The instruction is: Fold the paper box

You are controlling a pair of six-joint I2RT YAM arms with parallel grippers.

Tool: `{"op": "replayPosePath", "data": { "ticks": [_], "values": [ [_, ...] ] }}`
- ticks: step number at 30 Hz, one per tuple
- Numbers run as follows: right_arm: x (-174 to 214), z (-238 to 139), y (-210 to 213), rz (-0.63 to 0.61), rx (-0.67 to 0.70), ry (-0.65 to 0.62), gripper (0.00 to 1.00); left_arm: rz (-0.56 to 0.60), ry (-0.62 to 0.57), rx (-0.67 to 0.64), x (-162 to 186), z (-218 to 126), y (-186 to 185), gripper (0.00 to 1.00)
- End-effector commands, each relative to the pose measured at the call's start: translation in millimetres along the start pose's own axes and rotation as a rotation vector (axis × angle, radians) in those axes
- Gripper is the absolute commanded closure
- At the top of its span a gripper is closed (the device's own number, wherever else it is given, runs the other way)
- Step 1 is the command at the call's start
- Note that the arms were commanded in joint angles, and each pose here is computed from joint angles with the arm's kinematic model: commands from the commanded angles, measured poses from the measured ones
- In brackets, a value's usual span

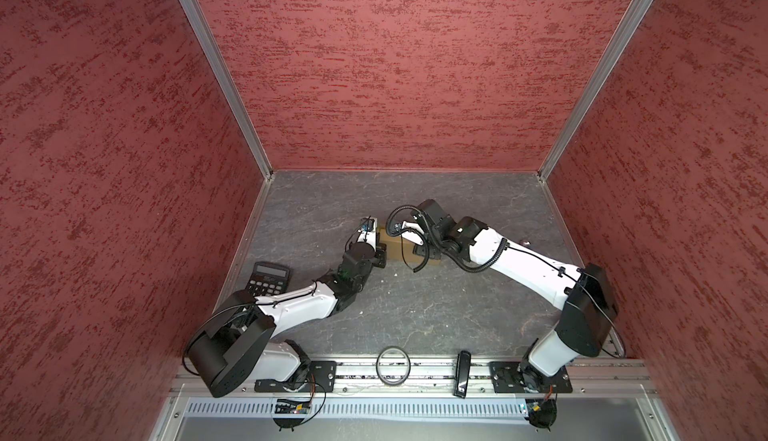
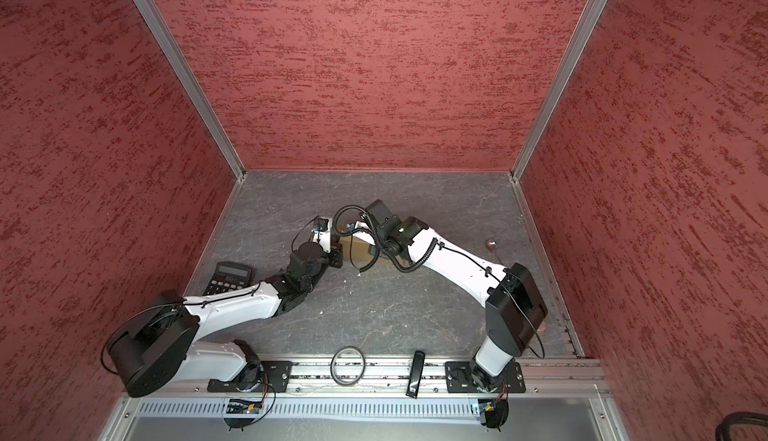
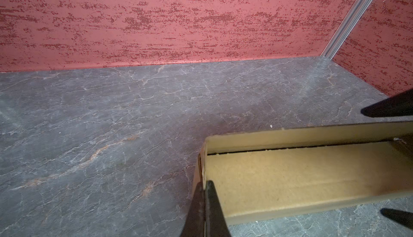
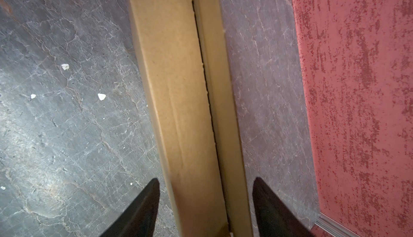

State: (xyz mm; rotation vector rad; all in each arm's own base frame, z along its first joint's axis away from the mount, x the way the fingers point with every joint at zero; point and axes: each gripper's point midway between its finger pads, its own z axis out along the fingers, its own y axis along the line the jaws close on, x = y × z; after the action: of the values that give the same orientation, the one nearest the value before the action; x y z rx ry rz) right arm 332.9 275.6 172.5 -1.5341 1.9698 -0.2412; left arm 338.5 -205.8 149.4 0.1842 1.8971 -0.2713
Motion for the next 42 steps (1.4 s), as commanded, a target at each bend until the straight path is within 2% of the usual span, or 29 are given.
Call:
{"op": "replayPosePath", "data": {
  "ticks": [1,10,19,32,42],
  "values": [
    [1,6,2,-0.002,0.014,0.005,0.33,0.142,0.327,0.023,96,-9,6,0.98],
    [3,13,7,0.0,0.002,0.014,0.34,0.143,0.33,0.023,96,-9,6,0.98],
    [4,16,11,0.022,-0.003,0.009,0.53,0.143,0.332,0.024,96,-8,5,0.98],
    [6,22,23,0.106,0.019,-0.027,0.65,0.148,0.344,0.021,99,-7,4,0.98],
    [7,27,26,0.133,0.027,-0.029,0.66,0.131,0.338,0.005,95,-14,9,0.83]
  ]
}}
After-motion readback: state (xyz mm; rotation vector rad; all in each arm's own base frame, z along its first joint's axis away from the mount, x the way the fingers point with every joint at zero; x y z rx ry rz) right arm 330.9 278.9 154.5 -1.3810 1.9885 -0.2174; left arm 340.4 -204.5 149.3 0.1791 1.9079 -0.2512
